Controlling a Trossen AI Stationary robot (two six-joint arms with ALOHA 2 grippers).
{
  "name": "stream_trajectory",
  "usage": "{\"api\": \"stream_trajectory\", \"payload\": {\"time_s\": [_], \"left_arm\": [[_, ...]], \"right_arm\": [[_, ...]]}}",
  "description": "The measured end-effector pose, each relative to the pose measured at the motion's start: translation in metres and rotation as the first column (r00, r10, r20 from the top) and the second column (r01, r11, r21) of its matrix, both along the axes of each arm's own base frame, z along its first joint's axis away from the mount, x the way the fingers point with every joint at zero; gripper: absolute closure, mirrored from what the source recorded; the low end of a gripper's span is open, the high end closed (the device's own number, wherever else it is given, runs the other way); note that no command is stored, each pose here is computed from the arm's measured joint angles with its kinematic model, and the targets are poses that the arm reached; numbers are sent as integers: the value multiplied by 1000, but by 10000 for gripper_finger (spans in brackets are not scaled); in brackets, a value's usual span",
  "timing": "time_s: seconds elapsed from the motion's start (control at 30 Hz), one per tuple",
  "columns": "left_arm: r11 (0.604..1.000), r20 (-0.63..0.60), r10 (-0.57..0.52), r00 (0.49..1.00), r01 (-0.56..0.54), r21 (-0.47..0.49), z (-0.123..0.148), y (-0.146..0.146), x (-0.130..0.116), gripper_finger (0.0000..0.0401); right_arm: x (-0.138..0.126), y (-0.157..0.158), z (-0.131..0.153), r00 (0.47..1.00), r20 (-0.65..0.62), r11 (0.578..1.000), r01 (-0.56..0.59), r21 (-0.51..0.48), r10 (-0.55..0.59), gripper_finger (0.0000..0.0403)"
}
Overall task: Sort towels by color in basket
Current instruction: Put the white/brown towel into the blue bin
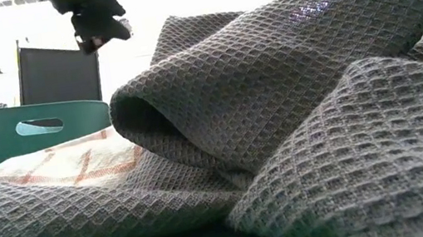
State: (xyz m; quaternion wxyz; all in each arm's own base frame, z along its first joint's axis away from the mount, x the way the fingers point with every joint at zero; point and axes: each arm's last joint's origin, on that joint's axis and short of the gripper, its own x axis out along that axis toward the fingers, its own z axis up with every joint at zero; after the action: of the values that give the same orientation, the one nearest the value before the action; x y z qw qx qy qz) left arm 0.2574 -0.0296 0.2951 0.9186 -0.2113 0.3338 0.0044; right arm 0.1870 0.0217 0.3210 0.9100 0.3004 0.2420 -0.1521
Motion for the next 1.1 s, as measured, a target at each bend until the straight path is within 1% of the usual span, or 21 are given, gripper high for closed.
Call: {"api": "stream_trajectory", "payload": {"time_s": [0.1,0.2,0.3,0.4,0.5,0.57,0.7,0.73,0.8,0.9,1.0,1.03,1.1], "left_arm": [[1000,-45,7,999,-8,-26,-4,-8,24,208],[999,-76,16,997,-19,-49,-9,-16,45,188],[994,-126,43,991,-55,-93,-18,-24,61,185],[989,-180,70,981,-91,-114,-29,-27,74,185],[982,-236,125,964,-154,-107,-37,-27,80,186],[978,-271,174,947,-199,-65,-40,-25,79,186],[963,-314,264,912,-265,43,-45,-21,73,187],[961,-314,275,909,-268,66,-46,-20,73,187],[965,-305,264,915,-251,80,-53,-21,75,187],[976,-280,220,934,-209,67,-76,-23,87,187],[991,-257,126,958,-131,-2,-96,-29,104,187],[992,-248,114,962,-122,-20,-100,-30,108,187],[990,-234,126,964,-138,-33,-105,-31,113,187]], "right_arm": [[3,-1,-2,1000,-13,998,10,61,-9,346],[5,-1,-4,1000,-24,996,5,86,-3,346],[5,2,-4,999,-25,991,-19,134,22,348],[5,2,-4,998,-27,980,-56,190,63,353],[7,7,-1,990,8,979,-141,146,141,354],[7,10,1,990,31,983,-139,123,136,349],[7,12,1,990,32,983,-140,119,137,318],[7,12,1,990,33,984,-137,117,134,306],[8,12,0,993,29,987,-121,106,119,282],[13,9,-3,996,11,992,-84,89,84,244],[19,6,-7,999,-3,994,-53,93,54,213],[21,6,-8,999,-11,994,-48,96,49,205],[22,7,-9,999,-16,993,-46,105,48,192]]}}
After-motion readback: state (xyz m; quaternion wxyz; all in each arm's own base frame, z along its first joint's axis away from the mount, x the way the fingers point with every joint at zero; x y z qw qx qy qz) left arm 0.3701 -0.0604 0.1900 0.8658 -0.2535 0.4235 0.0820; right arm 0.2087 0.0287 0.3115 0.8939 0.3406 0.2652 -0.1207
